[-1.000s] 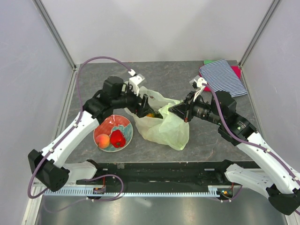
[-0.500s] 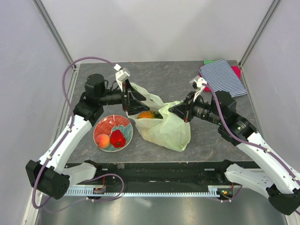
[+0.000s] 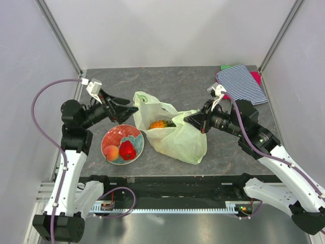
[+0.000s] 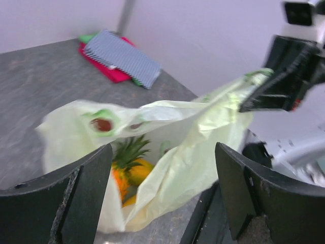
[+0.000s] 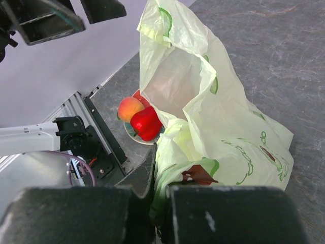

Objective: Place the fruits into the plastic bag

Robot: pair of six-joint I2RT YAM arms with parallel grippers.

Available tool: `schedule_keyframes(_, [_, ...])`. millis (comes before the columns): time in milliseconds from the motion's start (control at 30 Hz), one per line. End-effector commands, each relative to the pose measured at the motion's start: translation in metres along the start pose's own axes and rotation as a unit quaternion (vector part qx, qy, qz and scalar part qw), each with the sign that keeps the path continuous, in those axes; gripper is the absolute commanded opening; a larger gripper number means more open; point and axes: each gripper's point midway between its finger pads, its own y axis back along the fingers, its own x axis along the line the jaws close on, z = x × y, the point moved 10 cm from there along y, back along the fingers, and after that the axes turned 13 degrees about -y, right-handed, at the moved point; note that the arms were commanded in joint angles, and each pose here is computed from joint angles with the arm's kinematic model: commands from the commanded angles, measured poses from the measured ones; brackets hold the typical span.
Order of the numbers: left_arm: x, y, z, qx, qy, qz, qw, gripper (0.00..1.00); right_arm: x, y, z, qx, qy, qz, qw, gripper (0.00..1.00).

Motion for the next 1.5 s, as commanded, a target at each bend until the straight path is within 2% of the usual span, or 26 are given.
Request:
schedule_keyframes(0, [0.024, 0.029, -0.02, -0.003, 0.093, 0.172, 0.981, 0.88, 0.007, 0.007, 0.008, -0.023, 0.015, 0.005, 1.0, 0.0])
schedule_keyframes(133, [0.029, 0.05, -0.035, -0.004, 0.134, 0.254, 0.958, 0.89, 0.005, 0.008, 0.007, -0.023, 0.016, 0.002, 1.0, 0.0])
schedule_keyframes(267, [0.035, 0.064, -0.066, 0.05, 0.173, 0.353, 0.918, 0.89, 0.005, 0.009, 0.007, -0.025, 0.018, 0.002, 1.0, 0.0])
schedule_keyframes(533, [0.034, 0.093, -0.093, 0.141, 0.148, 0.488, 0.848, 0.88, 0.004, 0.007, 0.007, -0.023, 0.021, 0.001, 1.0, 0.0])
schedule_keyframes(600, [0.031, 0.092, -0.093, 0.137, 0.146, 0.485, 0.851, 0.87, 0.004, 0.006, 0.007, -0.021, 0.02, 0.002, 1.0, 0.0])
schedule_keyframes(800, [0.032, 0.096, -0.104, 0.139, 0.165, 0.519, 0.827, 0.87, 0.004, 0.006, 0.006, -0.02, 0.02, 0.003, 1.0, 0.0])
schedule_keyframes(1033, [0.027, 0.097, -0.114, 0.103, 0.202, 0.55, 0.804, 0.88, 0.004, 0.007, 0.006, -0.022, 0.02, 0.004, 1.0, 0.0])
schedule_keyframes(1167, [0.024, 0.1, -0.115, 0.097, 0.201, 0.569, 0.792, 0.92, 0.005, 0.009, 0.005, -0.024, 0.024, 0.006, 0.999, 0.0])
schedule_keyframes(1300, [0.032, 0.107, -0.117, 0.135, 0.209, 0.623, 0.741, 0.99, 0.006, 0.014, 0.006, -0.032, 0.03, 0.006, 0.999, 0.0])
schedule_keyframes(1467, [0.037, 0.101, -0.127, 0.146, 0.26, 0.628, 0.719, 0.99, 0.005, 0.016, 0.007, -0.037, 0.037, 0.001, 0.999, 0.0])
